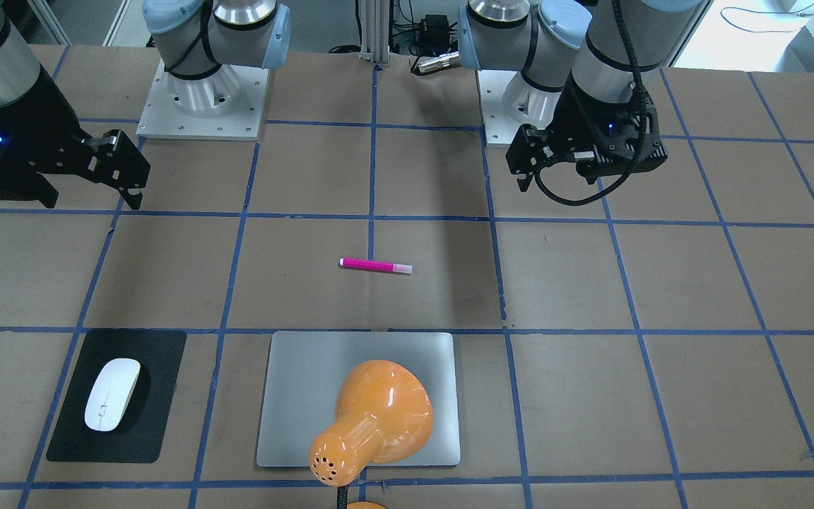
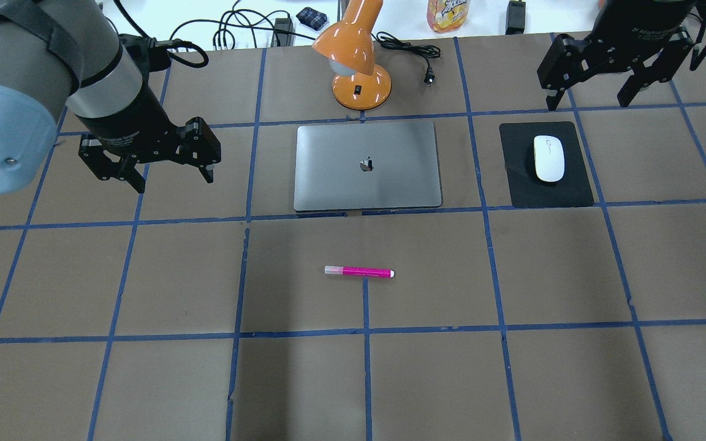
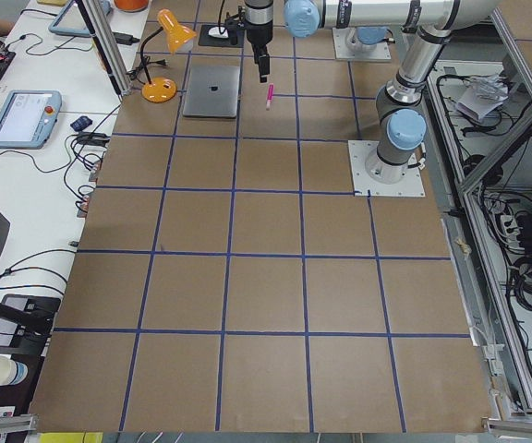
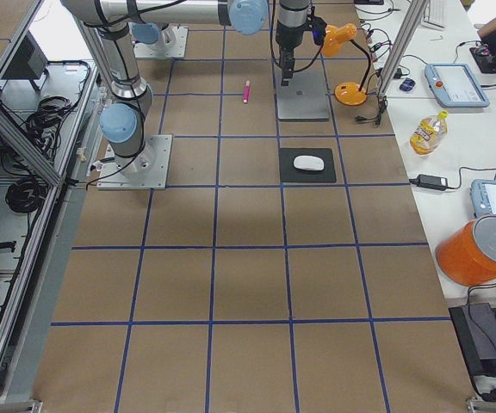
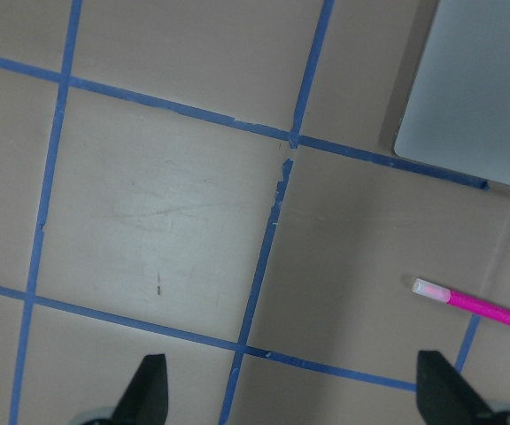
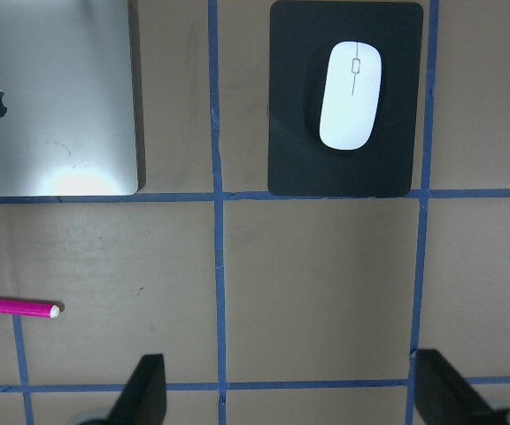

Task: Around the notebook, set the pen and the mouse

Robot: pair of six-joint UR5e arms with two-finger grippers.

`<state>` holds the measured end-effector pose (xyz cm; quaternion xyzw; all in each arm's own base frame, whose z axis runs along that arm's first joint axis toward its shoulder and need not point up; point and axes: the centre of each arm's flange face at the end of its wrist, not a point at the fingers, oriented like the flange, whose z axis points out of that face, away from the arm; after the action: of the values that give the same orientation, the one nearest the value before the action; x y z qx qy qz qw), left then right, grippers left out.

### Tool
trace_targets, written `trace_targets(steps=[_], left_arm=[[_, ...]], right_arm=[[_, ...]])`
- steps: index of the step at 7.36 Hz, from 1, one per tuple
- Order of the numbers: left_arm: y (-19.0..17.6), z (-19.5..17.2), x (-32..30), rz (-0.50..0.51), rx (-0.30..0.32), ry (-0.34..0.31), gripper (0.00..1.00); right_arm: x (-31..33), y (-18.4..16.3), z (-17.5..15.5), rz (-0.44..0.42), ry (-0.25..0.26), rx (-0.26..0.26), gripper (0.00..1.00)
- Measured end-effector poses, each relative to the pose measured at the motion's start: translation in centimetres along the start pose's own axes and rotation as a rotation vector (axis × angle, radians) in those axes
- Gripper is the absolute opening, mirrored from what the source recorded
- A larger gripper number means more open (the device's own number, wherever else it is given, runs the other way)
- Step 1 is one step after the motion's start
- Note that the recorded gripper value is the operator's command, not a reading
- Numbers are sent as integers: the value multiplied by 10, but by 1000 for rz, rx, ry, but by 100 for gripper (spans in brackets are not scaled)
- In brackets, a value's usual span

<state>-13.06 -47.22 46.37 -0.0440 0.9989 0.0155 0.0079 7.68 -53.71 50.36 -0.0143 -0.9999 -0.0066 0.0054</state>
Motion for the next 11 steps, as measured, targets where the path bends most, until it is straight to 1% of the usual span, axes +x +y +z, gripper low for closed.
trace_targets(steps=[1, 2, 3, 4, 6, 9, 11], left_arm=[[-3, -4, -5, 78, 4, -18, 100], [-8, -11, -6, 156, 9, -51, 100], [-11, -22, -7, 221, 9, -65, 100], [-11, -32, -7, 256, 9, -53, 100], [-13, -42, -6, 251, 23, -13, 100], [-16, -41, -7, 171, 34, -11, 100], [-19, -37, -6, 161, 32, -14, 100]], right_arm=[[-5, 1, -2, 57, -3, 6, 100], [-13, 1, -4, 100, -5, 14, 100], [-19, 0, -5, 121, -8, 18, 100], [-23, 0, -5, 128, -11, 21, 100], [-27, -2, -5, 130, -31, 29, 100], [-28, -2, -3, 123, -36, 27, 100], [-26, -1, -4, 120, -25, 29, 100]])
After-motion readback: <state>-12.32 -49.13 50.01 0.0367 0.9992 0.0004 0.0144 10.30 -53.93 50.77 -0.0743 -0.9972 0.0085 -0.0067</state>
